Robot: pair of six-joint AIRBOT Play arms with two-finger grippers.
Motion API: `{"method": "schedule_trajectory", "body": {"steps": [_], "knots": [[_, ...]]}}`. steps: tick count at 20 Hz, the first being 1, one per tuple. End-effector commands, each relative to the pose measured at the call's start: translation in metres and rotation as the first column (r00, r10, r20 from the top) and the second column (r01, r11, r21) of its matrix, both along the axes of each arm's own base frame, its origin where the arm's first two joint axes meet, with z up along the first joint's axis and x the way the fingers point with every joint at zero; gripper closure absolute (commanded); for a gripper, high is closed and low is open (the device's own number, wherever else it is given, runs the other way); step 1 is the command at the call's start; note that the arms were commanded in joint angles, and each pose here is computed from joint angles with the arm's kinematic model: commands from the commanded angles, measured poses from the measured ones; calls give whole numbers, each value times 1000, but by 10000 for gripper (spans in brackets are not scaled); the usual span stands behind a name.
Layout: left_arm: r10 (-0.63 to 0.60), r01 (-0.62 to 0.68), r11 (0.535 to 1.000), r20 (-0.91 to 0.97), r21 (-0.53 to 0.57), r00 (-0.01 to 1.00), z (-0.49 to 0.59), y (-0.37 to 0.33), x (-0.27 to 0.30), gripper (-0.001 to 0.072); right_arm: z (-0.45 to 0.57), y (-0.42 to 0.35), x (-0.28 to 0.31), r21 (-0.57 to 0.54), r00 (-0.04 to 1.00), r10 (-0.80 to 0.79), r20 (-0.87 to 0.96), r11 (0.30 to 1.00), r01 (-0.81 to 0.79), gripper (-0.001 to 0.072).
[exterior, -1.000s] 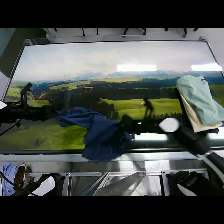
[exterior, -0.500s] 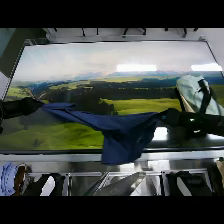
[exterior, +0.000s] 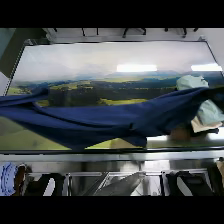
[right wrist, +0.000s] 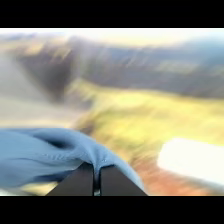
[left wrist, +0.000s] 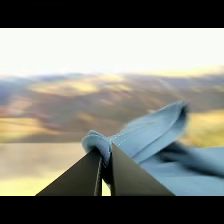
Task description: Fold the shirts.
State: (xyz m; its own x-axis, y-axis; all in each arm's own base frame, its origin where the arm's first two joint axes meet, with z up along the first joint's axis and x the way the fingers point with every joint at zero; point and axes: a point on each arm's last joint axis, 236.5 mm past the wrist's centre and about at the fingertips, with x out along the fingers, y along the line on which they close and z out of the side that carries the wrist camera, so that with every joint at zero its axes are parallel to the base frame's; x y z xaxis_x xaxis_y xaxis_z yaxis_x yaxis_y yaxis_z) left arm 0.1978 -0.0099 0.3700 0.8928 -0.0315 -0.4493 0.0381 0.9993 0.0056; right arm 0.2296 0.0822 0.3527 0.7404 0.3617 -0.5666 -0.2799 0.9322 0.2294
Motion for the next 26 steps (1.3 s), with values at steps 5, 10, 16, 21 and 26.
{"method": "schedule_trajectory", "body": {"steps": [5, 10, 16, 21, 26], "knots": [[163, -146, 986, -278, 81, 947, -30, 45, 40, 695, 17, -40, 45, -73, 987, -156, -42, 986, 152, 689], [107, -42, 992, -637, 115, 763, -193, 35, 143, 695, -70, -29, 180, -13, 972, -144, -188, 990, 144, 689], [112, -61, 993, -729, 96, 675, -360, 60, 216, 694, -232, 18, 318, -11, 947, -88, -308, 996, 89, 689], [66, -70, 997, -746, 27, 663, -407, 57, 246, 694, -274, 41, 380, 86, 972, -114, -206, 987, 134, 689], [79, -78, 996, -666, 32, 742, -387, 61, 276, 139, -272, 46, 399, 155, 979, -137, -153, 975, 160, 169]]}}
